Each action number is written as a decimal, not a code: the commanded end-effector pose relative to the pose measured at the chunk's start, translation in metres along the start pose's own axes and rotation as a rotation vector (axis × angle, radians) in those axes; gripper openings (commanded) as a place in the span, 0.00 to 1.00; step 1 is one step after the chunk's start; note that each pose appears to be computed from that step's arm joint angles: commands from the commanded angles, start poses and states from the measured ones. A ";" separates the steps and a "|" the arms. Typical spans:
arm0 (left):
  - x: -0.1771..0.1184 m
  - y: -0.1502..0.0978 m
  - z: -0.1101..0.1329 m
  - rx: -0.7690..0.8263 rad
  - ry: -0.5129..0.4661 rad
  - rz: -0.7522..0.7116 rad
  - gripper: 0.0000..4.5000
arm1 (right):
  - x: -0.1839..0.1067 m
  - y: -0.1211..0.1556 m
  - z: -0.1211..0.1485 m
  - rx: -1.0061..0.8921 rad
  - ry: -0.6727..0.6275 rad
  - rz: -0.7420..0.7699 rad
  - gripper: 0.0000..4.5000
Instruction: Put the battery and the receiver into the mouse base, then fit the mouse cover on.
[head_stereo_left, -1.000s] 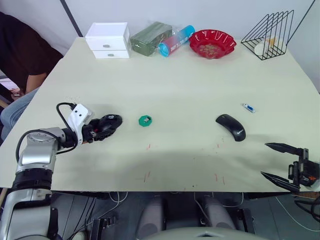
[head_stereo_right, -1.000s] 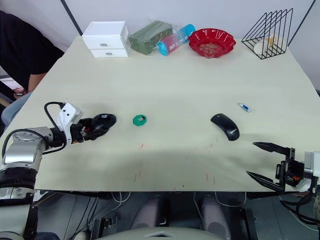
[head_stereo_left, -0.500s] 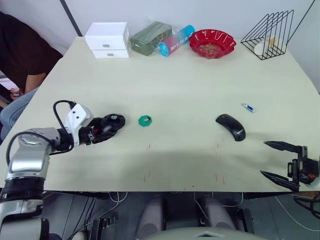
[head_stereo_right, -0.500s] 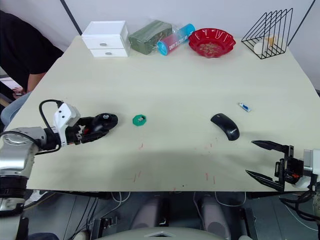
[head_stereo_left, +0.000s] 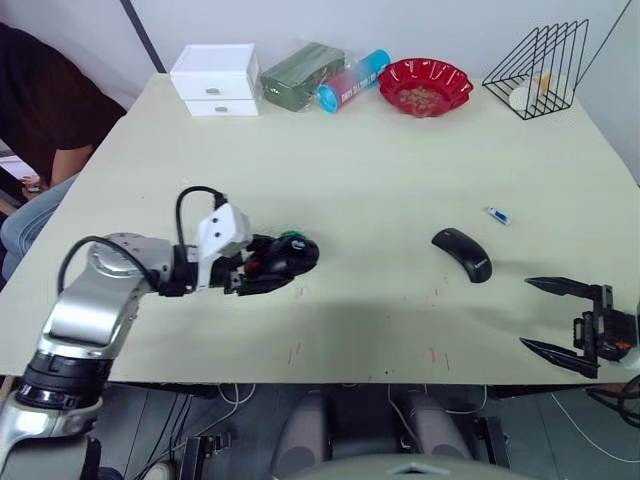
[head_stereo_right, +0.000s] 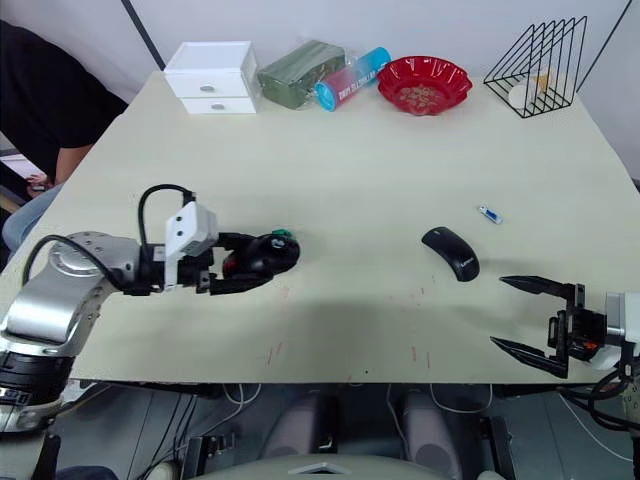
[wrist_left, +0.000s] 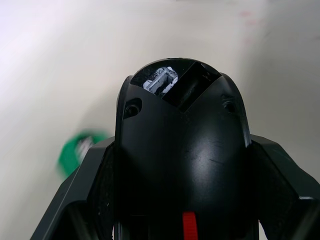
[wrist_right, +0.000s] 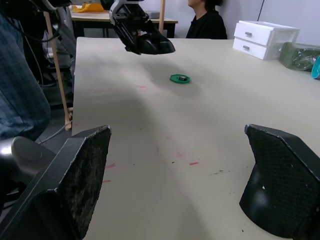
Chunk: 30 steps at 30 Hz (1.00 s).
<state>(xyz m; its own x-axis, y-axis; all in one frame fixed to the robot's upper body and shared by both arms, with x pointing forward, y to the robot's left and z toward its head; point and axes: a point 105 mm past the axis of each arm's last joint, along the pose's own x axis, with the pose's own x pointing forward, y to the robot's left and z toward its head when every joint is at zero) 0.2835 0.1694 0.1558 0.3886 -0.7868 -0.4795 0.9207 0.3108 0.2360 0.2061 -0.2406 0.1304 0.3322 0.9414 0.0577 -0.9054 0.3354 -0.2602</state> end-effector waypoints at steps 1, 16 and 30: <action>0.013 -0.009 0.016 0.093 -0.008 -0.046 0.66 | -0.001 -0.003 0.006 -0.028 0.010 0.009 1.00; 0.076 -0.049 0.004 0.136 0.094 -0.258 0.66 | 0.004 -0.002 0.011 -0.044 0.005 0.019 1.00; 0.099 -0.054 -0.019 0.170 0.155 -0.291 0.66 | 0.006 0.002 0.011 -0.045 0.032 0.071 1.00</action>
<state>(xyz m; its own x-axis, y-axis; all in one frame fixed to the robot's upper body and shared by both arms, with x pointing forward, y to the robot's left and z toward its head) 0.2744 0.0840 0.0860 0.1323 -0.7502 -0.6479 0.9773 -0.0102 0.2114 0.2044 -0.2338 0.1366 0.2852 0.9583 0.0151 -0.9190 0.2779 -0.2796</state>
